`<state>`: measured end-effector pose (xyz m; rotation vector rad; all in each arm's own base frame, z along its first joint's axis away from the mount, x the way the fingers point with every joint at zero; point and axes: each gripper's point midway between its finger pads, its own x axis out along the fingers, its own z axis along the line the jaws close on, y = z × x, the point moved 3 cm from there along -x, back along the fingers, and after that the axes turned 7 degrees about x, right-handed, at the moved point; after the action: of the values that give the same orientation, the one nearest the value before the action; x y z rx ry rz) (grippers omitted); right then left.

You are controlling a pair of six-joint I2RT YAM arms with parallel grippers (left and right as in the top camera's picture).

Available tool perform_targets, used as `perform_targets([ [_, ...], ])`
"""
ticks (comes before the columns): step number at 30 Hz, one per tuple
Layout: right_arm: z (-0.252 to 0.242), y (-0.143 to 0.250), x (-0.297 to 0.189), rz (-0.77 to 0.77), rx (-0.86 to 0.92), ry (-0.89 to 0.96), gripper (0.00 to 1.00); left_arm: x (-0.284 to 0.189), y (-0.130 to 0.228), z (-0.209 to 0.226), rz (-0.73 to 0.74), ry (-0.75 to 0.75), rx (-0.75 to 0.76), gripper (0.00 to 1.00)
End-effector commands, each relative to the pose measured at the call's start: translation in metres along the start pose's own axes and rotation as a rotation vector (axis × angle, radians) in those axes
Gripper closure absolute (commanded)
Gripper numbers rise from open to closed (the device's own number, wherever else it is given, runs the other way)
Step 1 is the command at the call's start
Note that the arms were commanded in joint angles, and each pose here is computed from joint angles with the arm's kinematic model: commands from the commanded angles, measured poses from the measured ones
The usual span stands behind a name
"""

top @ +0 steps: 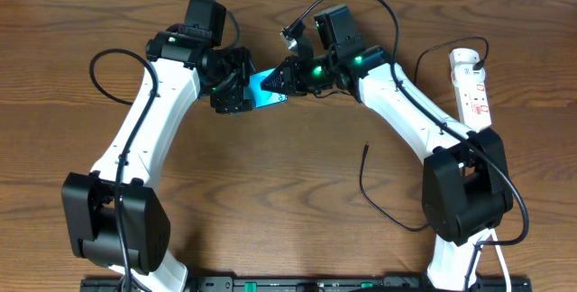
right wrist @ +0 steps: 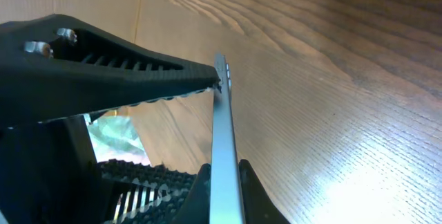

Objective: Plug charger to phone and switch on socket

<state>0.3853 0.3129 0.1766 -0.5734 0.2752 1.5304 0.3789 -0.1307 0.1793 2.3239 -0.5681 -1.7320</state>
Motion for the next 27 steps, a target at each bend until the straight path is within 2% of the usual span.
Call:
perform_targets([
  [1, 0.008, 0.001, 0.002, 0.011, -0.027, -0.026, 0.99, -0.007, 0.001, -0.003, -0.004, 0.027, 0.026, 0.21],
  [6, 0.004, 0.0, 0.002, 0.004, -0.019, -0.004, 0.99, -0.01, -0.007, -0.008, -0.01, 0.049, 0.059, 0.14],
  [11, -0.002, -0.003, -0.001, -0.01, -0.007, 0.022, 0.99, -0.016, -0.022, -0.011, -0.027, 0.062, 0.153, 0.12],
  [18, -0.014, -0.015, -0.016, -0.047, 0.026, 0.029, 0.99, -0.026, -0.033, -0.017, 0.039, 0.107, 0.405, 0.07],
  [22, -0.023, -0.024, -0.028, -0.078, 0.097, 0.033, 0.99, -0.036, -0.032, -0.031, 0.114, 0.214, 0.607, 0.05],
  [27, -0.032, -0.032, -0.04, -0.108, 0.217, 0.033, 0.99, -0.049, -0.031, -0.041, 0.189, 0.323, 0.761, 0.05],
])
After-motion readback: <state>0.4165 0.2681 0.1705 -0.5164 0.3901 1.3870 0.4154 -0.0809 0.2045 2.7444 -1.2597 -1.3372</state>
